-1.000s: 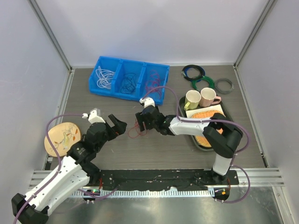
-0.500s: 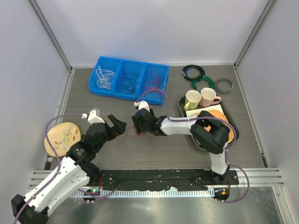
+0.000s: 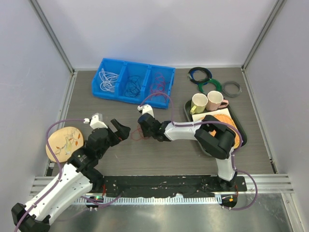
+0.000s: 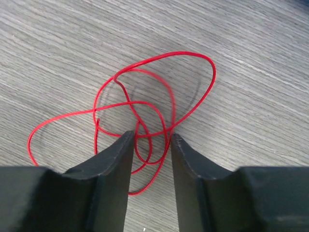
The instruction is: Untangle the cables
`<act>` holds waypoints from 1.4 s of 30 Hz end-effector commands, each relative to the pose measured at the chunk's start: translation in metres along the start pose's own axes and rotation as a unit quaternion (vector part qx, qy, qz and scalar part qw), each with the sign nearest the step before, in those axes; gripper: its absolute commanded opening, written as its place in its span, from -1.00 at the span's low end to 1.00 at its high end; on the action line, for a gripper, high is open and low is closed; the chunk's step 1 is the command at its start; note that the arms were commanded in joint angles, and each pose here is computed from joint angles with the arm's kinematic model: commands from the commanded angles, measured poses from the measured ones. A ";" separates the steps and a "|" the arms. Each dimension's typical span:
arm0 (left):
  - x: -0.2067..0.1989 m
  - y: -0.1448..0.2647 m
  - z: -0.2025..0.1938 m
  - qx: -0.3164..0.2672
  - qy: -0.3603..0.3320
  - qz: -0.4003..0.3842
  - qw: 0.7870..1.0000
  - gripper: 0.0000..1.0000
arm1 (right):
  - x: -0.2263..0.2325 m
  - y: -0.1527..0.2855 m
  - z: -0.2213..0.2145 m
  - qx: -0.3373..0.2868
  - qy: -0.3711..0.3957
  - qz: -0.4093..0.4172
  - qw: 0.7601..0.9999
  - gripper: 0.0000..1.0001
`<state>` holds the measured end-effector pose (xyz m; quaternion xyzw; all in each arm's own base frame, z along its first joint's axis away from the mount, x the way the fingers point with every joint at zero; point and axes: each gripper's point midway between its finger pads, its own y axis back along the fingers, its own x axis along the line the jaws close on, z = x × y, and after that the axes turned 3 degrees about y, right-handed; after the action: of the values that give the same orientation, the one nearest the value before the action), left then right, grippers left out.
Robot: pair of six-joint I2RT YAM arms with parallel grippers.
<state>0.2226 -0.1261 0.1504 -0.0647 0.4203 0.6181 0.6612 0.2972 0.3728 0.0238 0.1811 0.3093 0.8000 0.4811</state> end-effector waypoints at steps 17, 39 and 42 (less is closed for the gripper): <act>0.004 0.003 0.008 -0.020 0.002 0.003 1.000 1.00 | -0.037 0.080 0.134 -0.211 -0.002 -0.081 0.974 -0.98; 0.017 0.000 0.022 -0.052 -0.017 0.052 0.997 1.00 | -0.183 0.029 0.271 -0.254 -0.015 -0.242 0.936 -0.89; 0.017 -0.001 0.023 -0.054 -0.019 0.057 0.997 1.00 | -0.194 0.013 0.268 -0.241 -0.014 -0.261 0.935 -0.59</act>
<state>0.2251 -0.1056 0.1395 -0.0516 0.3971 0.6626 0.6329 0.5254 0.2856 0.2290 -0.0077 0.1288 0.7072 0.6952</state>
